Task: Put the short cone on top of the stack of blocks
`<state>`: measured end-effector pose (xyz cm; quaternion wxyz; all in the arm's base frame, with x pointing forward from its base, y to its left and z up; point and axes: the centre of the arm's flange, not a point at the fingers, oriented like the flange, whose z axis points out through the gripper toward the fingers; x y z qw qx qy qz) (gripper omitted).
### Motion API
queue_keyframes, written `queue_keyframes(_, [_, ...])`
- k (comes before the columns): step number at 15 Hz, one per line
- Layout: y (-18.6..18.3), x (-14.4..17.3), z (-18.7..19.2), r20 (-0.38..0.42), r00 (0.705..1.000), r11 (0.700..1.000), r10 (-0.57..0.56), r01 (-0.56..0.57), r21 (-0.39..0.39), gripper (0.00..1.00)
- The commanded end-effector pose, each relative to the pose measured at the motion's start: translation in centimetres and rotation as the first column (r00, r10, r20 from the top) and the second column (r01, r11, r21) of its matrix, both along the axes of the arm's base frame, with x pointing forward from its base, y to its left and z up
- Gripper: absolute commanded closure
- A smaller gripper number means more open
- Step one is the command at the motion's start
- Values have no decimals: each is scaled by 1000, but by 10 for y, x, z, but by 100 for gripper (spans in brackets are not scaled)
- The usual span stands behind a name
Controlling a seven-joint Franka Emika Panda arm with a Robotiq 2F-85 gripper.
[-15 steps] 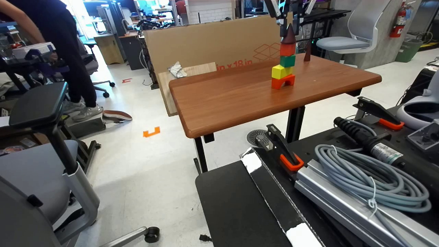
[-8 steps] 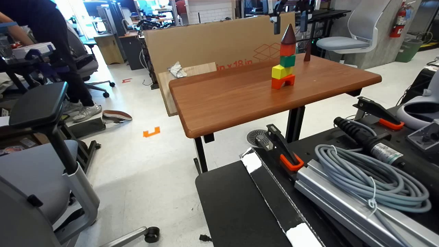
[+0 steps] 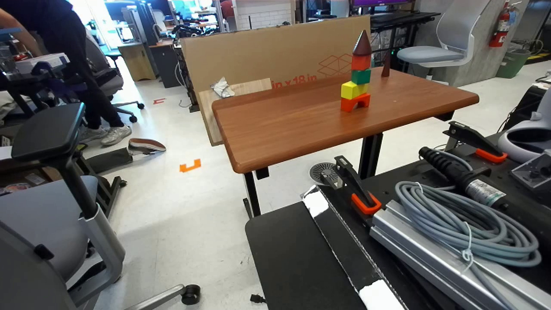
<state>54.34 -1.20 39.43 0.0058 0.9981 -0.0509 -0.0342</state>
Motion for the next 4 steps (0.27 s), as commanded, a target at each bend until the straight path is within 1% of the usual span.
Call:
queue_keyframes(1, [-2,-1,10,18,1000,1000,2,-2,-8,0])
queue_keyframes(4, [-4,-3,17,30,1000,1000,3,-3,-15,0])
